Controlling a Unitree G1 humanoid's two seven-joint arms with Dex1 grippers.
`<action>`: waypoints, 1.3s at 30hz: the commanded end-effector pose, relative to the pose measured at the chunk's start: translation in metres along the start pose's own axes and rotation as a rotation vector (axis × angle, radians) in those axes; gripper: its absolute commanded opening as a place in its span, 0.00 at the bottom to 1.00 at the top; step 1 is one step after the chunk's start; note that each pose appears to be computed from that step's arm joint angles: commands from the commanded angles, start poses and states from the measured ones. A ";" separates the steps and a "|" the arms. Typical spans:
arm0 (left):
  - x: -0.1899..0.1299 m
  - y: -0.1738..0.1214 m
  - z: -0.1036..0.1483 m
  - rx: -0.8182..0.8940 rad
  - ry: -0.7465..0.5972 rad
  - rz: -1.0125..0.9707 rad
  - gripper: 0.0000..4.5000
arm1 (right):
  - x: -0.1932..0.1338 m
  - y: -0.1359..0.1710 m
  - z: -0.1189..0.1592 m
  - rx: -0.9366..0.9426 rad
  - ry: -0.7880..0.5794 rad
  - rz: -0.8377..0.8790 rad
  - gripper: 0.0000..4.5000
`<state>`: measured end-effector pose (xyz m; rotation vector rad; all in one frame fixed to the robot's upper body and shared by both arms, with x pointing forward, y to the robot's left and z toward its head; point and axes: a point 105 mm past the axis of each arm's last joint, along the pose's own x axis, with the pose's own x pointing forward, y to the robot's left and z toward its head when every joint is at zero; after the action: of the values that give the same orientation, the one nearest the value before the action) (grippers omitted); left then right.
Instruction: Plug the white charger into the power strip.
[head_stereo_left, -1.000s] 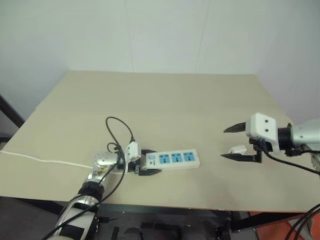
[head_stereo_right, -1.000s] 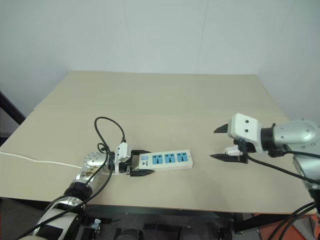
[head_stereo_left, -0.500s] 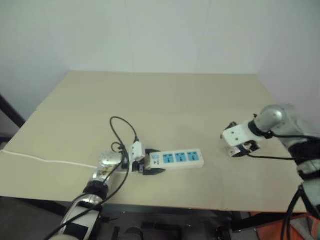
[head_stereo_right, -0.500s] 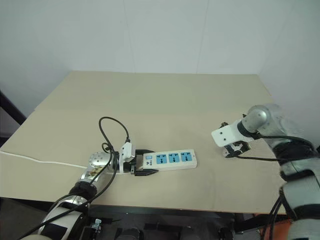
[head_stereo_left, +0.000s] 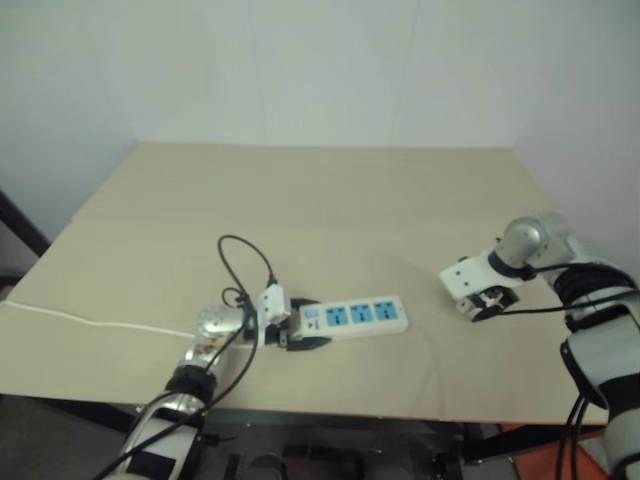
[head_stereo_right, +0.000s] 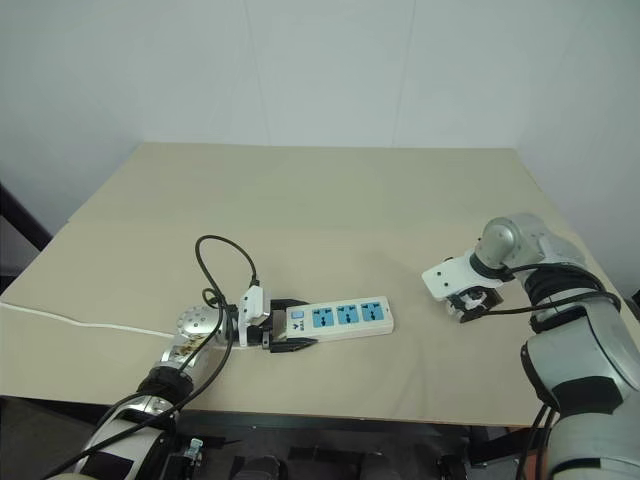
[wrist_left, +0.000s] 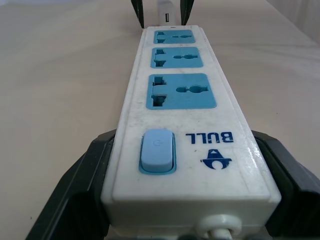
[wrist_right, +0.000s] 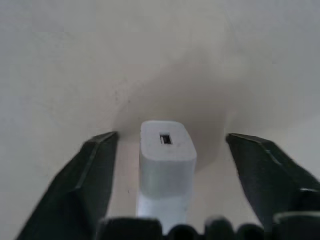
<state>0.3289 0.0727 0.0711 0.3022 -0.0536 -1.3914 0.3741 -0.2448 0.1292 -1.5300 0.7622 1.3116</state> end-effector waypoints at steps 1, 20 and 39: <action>0.005 -0.011 -0.012 -0.033 0.036 -0.026 0.74 | 0.003 -0.002 0.000 0.023 0.003 -0.013 0.57; 0.002 -0.016 -0.016 -0.052 0.058 -0.051 0.74 | -0.100 -0.071 0.112 0.205 -0.974 -0.467 0.26; 0.000 -0.028 -0.009 -0.066 0.057 -0.238 0.74 | -0.065 -0.028 0.199 0.469 -1.520 -0.387 0.26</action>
<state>0.3091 0.0716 0.0669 0.3016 0.0260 -1.5874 0.3181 -0.0614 0.1949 -0.0265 -0.1748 1.3704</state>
